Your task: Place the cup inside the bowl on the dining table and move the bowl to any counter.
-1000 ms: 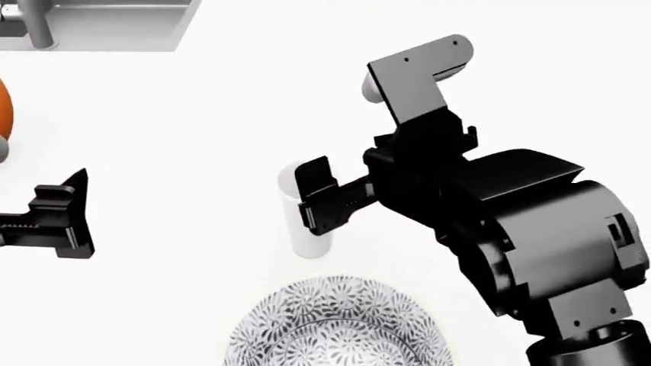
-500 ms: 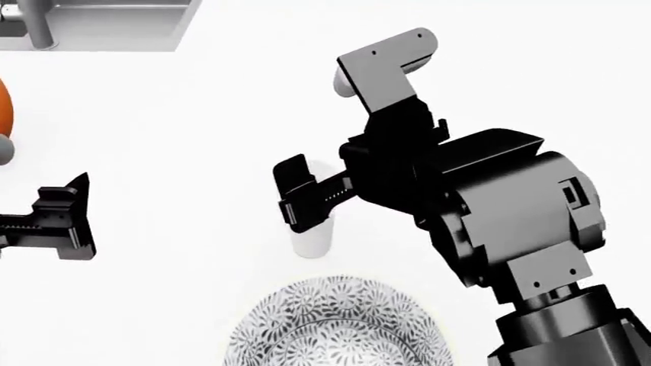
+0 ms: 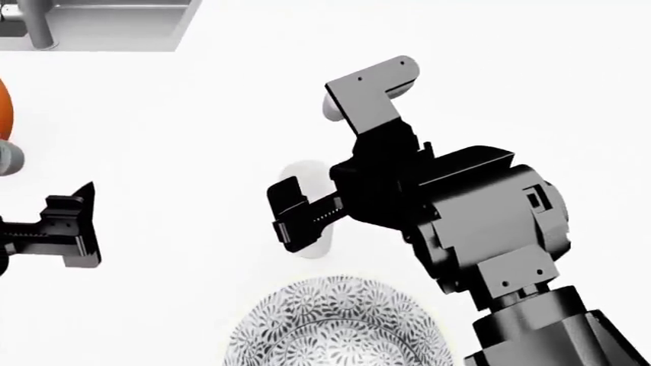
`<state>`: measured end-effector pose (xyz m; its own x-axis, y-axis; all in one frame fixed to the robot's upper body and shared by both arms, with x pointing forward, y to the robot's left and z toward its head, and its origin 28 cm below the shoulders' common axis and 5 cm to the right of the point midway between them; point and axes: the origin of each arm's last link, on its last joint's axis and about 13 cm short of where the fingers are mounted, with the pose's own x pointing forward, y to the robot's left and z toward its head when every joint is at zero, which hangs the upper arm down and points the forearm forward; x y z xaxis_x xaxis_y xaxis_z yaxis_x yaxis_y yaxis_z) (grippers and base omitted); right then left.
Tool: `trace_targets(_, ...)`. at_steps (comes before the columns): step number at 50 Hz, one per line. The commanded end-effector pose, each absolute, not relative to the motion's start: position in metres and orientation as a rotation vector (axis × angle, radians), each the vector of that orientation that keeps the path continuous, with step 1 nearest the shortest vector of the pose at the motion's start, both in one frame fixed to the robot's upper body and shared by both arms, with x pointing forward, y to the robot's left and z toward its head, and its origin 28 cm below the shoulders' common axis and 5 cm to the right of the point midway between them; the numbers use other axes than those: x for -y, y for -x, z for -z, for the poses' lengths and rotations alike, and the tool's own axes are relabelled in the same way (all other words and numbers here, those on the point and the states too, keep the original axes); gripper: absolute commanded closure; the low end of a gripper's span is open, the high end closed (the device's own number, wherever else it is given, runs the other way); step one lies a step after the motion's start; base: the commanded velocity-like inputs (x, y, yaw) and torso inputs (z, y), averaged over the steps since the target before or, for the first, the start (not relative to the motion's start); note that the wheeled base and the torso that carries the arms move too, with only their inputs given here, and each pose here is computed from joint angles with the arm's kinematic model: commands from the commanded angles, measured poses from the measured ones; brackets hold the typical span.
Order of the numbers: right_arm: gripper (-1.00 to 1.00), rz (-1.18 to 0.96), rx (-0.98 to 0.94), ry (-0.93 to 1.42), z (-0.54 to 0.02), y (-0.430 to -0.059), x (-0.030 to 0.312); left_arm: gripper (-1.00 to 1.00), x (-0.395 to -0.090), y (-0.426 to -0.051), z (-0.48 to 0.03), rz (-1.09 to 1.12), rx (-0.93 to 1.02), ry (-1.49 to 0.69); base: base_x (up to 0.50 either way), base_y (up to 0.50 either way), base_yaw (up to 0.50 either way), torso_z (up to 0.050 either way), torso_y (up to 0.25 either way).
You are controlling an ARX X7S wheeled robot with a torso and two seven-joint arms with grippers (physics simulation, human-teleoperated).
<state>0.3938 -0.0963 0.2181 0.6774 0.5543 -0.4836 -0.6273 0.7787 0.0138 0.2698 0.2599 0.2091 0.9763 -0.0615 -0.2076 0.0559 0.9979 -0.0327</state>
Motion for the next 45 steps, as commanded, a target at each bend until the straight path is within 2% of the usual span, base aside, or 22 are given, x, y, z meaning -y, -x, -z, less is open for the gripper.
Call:
trace_targets(1, -1.00, -0.665, -0.520, 0.148, -0.206, -0.398, 0.096, -1.00, -0.259, -0.270, -0.207, 0.060, -0.215, 0.027, 0.00, 0.00, 0.00, 0.000, 0.000)
trace_targets(20, -1.00, -0.677, -0.523, 0.148, -0.199, -0.403, 0.092, -1.00, -0.258, -0.272, -0.208, 0.059, -0.221, 0.026, 0.00, 0.00, 0.00, 0.000, 0.000)
trace_targets(21, 1.00, -0.674, -0.518, 0.151, -0.200, -0.403, 0.092, -1.00, -0.257, -0.272, -0.208, 0.059, -0.221, 0.026, 0.00, 0.00, 0.00, 0.000, 0.000)
trace_targets(36, 1.00, -0.671, -0.466, 0.156, -0.210, -0.395, 0.093, -1.00, -0.257, -0.272, -0.208, 0.063, -0.220, 0.024, 0.00, 0.00, 0.00, 0.000, 0.000)
trace_targets(44, 1.00, -0.668, -0.401, 0.164, -0.237, -0.383, 0.098, -1.00, -0.260, -0.269, -0.208, 0.038, -0.204, 0.034, 0.00, 0.00, 0.00, 0.000, 0.000)
trace_targets(45, 1.00, -0.669, -0.399, 0.168, -0.239, -0.382, 0.099, -1.00, -0.214, -0.257, -0.201, 0.471, -0.277, 0.090, 0.00, 0.00, 0.00, 0.000, 0.000)
